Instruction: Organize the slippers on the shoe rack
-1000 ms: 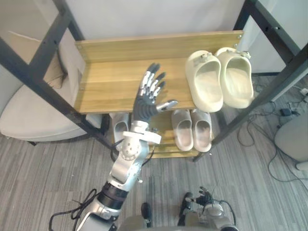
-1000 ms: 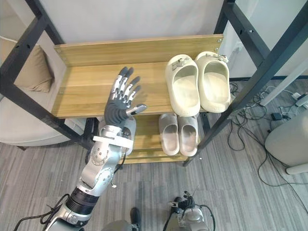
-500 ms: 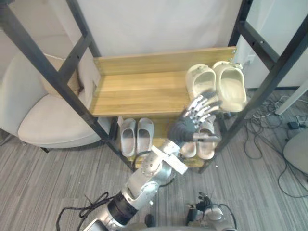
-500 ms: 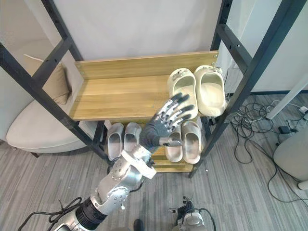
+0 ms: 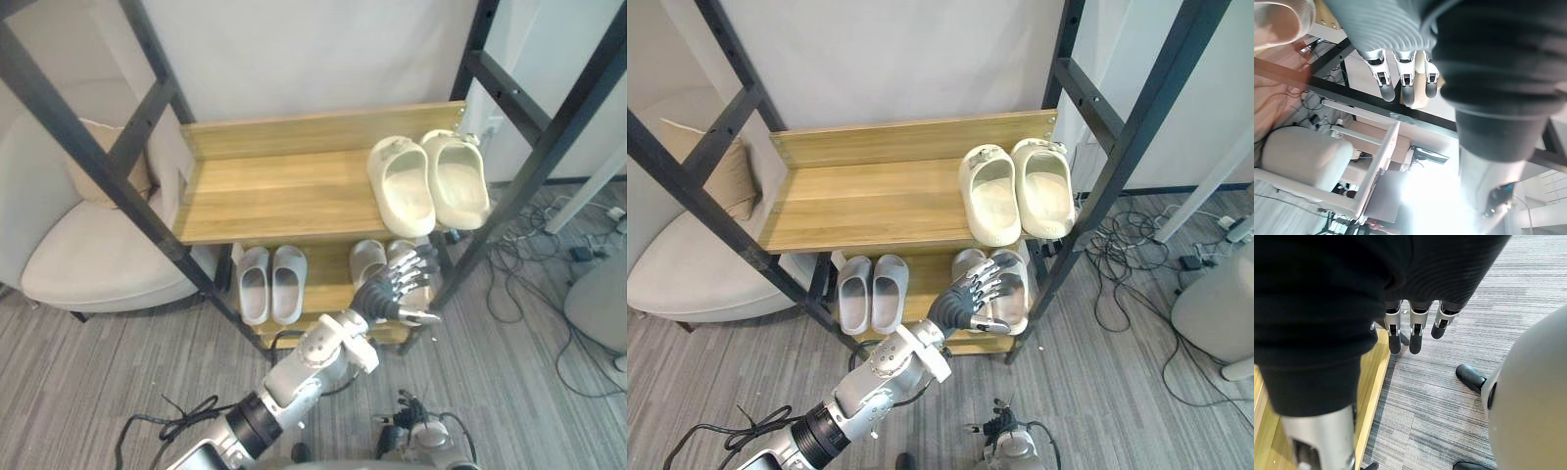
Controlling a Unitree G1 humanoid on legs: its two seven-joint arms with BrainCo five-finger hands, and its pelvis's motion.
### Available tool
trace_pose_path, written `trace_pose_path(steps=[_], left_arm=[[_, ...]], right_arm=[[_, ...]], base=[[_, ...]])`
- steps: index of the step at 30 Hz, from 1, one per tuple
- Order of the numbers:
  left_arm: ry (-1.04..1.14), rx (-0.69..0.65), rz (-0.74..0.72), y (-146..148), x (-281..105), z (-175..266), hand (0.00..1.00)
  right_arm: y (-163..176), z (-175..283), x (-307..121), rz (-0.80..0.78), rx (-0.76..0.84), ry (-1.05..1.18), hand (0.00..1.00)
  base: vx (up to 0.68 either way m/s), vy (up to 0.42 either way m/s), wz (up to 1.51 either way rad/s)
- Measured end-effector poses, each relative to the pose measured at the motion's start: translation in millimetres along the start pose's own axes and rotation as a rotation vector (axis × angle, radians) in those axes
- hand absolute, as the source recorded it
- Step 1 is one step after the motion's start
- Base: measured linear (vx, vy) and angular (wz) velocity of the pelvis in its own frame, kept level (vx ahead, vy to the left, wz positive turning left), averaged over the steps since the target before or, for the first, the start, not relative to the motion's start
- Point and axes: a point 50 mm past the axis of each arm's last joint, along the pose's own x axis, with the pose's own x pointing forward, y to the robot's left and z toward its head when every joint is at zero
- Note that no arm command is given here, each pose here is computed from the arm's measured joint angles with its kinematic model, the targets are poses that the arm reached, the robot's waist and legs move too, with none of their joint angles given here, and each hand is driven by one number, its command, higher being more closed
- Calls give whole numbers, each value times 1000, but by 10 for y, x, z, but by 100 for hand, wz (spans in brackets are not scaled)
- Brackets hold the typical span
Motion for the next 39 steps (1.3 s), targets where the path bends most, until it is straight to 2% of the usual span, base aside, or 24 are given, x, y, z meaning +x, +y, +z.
trace_pose_path(steps=[9, 29, 39], left_arm=[[48, 63, 66, 100, -13, -104, 0], [-7, 169, 83, 175, 170, 108, 0], [-51, 226, 154, 346, 245, 273, 0]], right_arm=[[-17, 27, 2, -14, 12, -9, 0], [-74, 9, 6, -49, 72, 5, 0], [-117, 8, 10, -68, 107, 8, 0]], base=[[3, 0, -15], [-4, -11, -4], [-6, -19, -6]])
